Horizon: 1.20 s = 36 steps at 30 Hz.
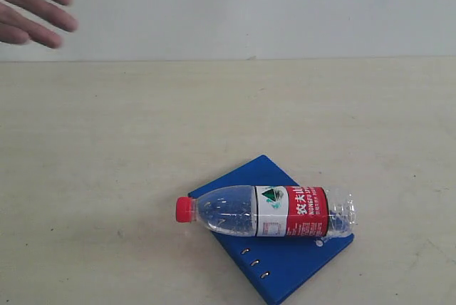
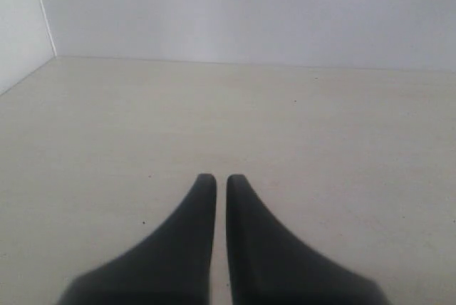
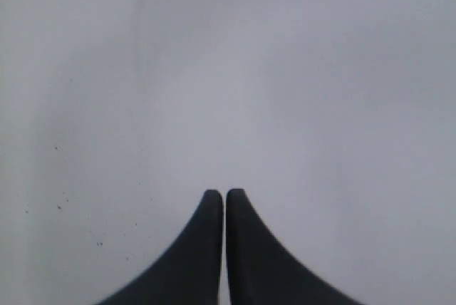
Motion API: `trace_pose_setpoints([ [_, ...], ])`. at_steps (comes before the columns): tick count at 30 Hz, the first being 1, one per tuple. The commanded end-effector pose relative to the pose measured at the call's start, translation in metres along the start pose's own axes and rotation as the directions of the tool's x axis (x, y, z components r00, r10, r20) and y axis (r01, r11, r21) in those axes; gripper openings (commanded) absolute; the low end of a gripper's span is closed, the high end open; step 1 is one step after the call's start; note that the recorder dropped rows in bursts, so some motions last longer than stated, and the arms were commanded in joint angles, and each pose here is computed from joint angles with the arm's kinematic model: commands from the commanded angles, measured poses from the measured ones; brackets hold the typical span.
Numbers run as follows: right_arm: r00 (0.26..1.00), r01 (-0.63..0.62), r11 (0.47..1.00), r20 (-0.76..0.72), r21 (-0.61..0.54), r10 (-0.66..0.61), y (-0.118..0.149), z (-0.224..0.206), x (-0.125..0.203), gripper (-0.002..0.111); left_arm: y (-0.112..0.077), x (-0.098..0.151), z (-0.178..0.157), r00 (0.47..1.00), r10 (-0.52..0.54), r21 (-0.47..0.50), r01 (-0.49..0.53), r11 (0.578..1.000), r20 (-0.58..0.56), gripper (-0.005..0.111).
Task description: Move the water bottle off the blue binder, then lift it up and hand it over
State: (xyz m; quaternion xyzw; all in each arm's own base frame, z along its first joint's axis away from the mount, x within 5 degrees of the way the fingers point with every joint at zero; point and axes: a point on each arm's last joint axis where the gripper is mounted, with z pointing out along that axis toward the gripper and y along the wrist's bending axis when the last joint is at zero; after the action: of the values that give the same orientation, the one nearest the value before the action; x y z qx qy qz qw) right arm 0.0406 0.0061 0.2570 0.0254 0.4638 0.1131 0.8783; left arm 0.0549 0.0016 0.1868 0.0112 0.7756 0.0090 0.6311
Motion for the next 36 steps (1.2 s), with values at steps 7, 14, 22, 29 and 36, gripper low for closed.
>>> trace_pose_setpoints([
  [7, 0.961, -0.271, 0.962, -0.050, 0.031, 0.272, -0.001, 0.000, 0.005, 0.000, 0.000, -0.001, 0.000, 1.000, -0.001, -0.001, 0.001, 1.000, 0.010, 0.005],
  [14, 0.924, -0.186, 0.982, -0.337, 0.010, 0.179, 0.004, -0.006, 0.030, 0.001, 0.000, -0.001, 0.000, 1.000, -0.001, -0.001, 0.001, 1.000, 0.010, 0.005],
  [22, 0.863, -0.155, 0.920, -0.502, -0.360, -0.051, 0.038, 0.051, 0.010, 0.017, 0.000, -0.001, 0.000, 1.000, -0.001, -0.001, 0.001, 1.000, 0.011, 0.005],
  [29, 0.649, -0.513, 0.583, -0.729, -0.630, -0.217, 0.066, 0.110, 0.060, 0.035, 0.000, -0.001, 0.000, 1.000, -0.001, -0.001, 0.001, 1.000, 0.011, 0.005],
  [36, 0.524, -0.449, 0.573, -0.722, -0.685, -0.453, 0.069, 0.126, 0.146, 0.053, 0.000, -0.001, 0.000, 1.000, -0.001, -0.001, 0.001, 1.000, 0.011, 0.005],
])
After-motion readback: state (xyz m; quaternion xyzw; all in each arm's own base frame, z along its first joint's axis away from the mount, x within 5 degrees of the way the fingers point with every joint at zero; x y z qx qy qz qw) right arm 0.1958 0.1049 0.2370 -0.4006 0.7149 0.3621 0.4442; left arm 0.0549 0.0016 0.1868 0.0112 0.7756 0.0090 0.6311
